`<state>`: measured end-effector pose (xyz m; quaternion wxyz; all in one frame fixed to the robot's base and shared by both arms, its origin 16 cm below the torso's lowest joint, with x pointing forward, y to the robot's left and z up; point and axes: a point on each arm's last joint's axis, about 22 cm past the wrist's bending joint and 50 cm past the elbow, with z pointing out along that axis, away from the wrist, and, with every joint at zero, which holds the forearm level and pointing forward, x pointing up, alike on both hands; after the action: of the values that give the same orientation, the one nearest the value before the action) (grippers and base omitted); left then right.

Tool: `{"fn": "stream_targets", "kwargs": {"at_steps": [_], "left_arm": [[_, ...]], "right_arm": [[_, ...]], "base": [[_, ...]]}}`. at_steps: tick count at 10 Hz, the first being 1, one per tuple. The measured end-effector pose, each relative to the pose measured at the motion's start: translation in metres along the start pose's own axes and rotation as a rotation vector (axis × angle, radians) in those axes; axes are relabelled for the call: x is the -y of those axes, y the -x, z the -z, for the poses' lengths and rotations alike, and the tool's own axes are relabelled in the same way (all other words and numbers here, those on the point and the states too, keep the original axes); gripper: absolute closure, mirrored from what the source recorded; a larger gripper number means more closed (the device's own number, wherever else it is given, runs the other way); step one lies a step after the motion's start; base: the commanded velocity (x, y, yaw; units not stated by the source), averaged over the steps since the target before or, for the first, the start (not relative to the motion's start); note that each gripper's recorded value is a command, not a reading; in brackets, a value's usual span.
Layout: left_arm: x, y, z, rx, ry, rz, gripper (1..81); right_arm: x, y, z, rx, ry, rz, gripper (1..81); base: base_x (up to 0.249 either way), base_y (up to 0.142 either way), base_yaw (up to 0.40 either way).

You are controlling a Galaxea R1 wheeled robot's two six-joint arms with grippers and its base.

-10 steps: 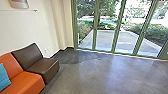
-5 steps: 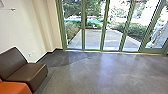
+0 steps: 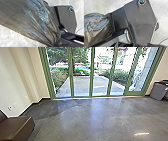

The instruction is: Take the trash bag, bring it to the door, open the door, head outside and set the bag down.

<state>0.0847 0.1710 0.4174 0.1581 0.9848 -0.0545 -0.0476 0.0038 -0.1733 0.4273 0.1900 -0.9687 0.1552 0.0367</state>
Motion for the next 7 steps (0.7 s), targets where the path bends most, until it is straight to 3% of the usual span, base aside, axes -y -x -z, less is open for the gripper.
{"fn": "stream_targets", "kwargs": {"at_steps": [7], "left_arm": [[0.0, 0.0003, 0.0, 0.0, 0.0, 0.0, 81.1]], "right_arm": [[0.0026, 0.0052, -0.0013, 0.006, -0.003, -0.002, 1.0]], "base": [[0.0, 0.0, -0.34]]}}
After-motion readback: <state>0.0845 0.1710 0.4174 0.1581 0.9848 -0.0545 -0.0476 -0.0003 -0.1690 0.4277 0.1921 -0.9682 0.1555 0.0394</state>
